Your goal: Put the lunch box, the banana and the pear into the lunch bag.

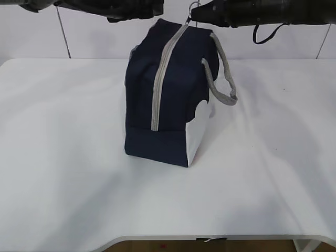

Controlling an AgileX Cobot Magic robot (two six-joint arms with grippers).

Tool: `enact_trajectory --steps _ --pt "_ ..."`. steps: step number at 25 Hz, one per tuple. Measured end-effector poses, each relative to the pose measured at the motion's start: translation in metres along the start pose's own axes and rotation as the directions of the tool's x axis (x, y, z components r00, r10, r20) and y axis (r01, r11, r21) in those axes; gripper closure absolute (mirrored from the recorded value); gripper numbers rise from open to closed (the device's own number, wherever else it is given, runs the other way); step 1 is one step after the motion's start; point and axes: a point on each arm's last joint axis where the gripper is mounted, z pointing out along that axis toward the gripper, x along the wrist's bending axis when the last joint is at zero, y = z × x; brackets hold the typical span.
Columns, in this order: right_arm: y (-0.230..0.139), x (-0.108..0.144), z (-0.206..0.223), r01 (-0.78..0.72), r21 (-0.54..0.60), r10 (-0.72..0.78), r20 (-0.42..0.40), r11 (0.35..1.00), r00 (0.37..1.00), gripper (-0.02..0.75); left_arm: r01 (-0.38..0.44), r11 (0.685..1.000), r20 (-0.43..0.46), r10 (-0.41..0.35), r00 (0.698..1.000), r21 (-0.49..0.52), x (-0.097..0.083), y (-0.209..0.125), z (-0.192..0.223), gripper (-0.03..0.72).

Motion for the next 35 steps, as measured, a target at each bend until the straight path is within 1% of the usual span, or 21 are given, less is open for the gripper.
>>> enact_trajectory --steps 3,8,15,17,18,19,21,23,24,25,27,32,35 --pt "0.0 0.0 0.0 0.0 0.0 0.0 0.0 1.0 1.0 0.731 0.02 0.999 0.012 -0.02 1.0 0.034 -0.001 -0.003 0.006 0.241" --pt "0.0 0.0 0.0 0.0 0.001 0.0 0.0 1.0 1.0 0.731 0.027 0.999 0.018 -0.027 0.999 0.035 -0.002 -0.001 0.01 0.242" --pt "0.0 0.0 0.0 0.0 0.001 0.0 0.0 1.0 1.0 0.731 0.061 0.995 0.017 -0.063 0.998 0.073 0.001 -0.013 0.019 0.252" --pt "0.0 0.0 0.0 0.003 0.003 -0.003 0.001 1.0 1.0 0.731 0.065 0.995 0.019 -0.067 0.998 0.076 0.001 -0.014 0.02 0.288" --pt "0.0 0.0 0.0 0.003 0.003 -0.003 0.001 1.0 1.0 0.731 0.065 0.995 0.02 -0.067 0.998 0.077 0.0 -0.014 0.02 0.324" --pt "0.0 0.0 0.0 0.003 0.003 -0.003 0.001 1.0 1.0 0.731 0.067 0.995 0.02 -0.069 0.997 0.078 0.0 -0.015 0.02 0.363" --pt "0.0 0.0 0.0 0.003 0.003 -0.003 0.001 1.0 1.0 0.731 0.068 0.994 0.022 -0.07 0.997 0.085 -0.001 -0.016 0.021 0.48" --pt "0.0 0.0 0.0 0.004 0.005 -0.004 0.001 1.0 1.0 0.731 0.067 0.994 0.024 -0.07 0.997 0.089 -0.002 -0.017 0.022 0.575" --pt "0.0 0.0 0.0 0.004 0.005 -0.004 0.001 1.0 1.0 0.731 0.067 0.994 0.024 -0.07 0.997 0.092 -0.002 -0.018 0.022 0.611" --pt "0.0 0.0 0.0 0.004 0.005 -0.004 0.001 1.0 1.0 0.731 0.067 0.994 0.025 -0.07 0.997 0.091 -0.002 -0.018 0.022 0.631" --pt "0.0 0.0 0.0 0.004 0.005 -0.004 0.001 1.0 1.0 0.731 0.066 0.993 0.027 -0.069 0.997 0.097 -0.003 -0.019 0.022 0.645" --pt "0.0 -0.001 0.0 0.004 0.003 -0.004 0.009 1.0 1.0 0.731 0.062 0.993 0.036 -0.066 0.997 0.104 -0.007 -0.02 0.022 0.649" --pt "0.0 -0.003 0.0 0.003 -0.001 -0.003 0.03 1.0 1.0 0.731 0.057 0.993 0.043 -0.062 0.997 0.106 -0.011 -0.02 0.021 0.652"
